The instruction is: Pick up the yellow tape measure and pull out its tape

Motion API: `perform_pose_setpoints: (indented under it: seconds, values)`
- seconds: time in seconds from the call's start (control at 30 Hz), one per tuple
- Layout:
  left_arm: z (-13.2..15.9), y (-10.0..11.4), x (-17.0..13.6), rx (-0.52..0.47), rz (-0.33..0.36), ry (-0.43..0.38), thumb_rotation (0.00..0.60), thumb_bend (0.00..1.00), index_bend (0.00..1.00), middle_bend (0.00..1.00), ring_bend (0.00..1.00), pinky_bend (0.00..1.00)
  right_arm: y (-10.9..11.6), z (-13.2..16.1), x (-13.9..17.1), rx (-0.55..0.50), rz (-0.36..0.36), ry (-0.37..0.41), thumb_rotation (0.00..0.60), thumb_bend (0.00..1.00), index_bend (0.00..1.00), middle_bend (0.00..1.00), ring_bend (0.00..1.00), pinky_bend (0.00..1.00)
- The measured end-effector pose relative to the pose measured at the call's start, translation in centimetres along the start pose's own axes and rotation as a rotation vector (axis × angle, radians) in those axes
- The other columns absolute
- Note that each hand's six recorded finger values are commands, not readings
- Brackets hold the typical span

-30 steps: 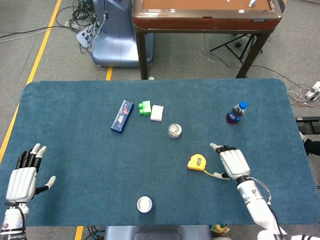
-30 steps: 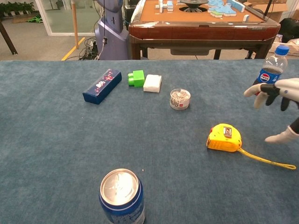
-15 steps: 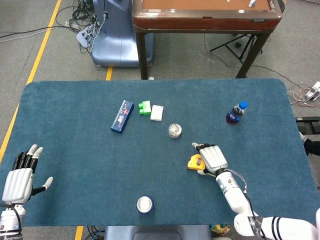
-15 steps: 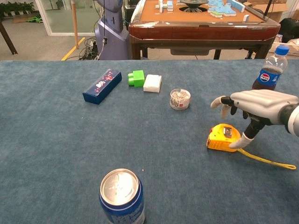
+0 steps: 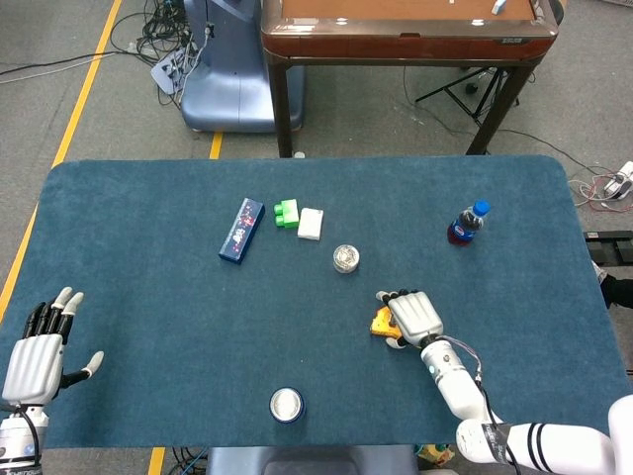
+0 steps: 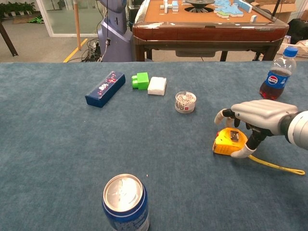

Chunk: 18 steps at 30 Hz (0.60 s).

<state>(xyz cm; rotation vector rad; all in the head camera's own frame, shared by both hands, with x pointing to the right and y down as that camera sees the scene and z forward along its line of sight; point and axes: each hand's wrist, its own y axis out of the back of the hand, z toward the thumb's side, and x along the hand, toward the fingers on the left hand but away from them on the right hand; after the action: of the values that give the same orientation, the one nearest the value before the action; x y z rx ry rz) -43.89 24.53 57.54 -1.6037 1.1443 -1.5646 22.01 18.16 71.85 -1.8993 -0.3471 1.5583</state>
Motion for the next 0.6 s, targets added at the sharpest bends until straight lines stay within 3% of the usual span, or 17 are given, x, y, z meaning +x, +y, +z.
perform_pose_setpoints:
  seconds: [0.23, 0.6]
  values:
    - [0.09, 0.02, -0.04, -0.01, -0.001, 0.005, 0.6, 0.23, 0.0, 0.0, 0.0, 0.0, -0.06, 0.06, -0.03, 0.006, 0.007, 0.005, 0.6, 0.31, 0.26, 0.33, 0.28, 0.32]
    - [0.3, -0.24, 0.12, -0.013, -0.007, 0.002, 0.6, 0.23, 0.0, 0.0, 0.0, 0.0, -0.46, -0.32, 0.26, 0.018, 0.027, -0.002, 0.6, 0.31, 0.27, 0.33, 0.29, 0.32]
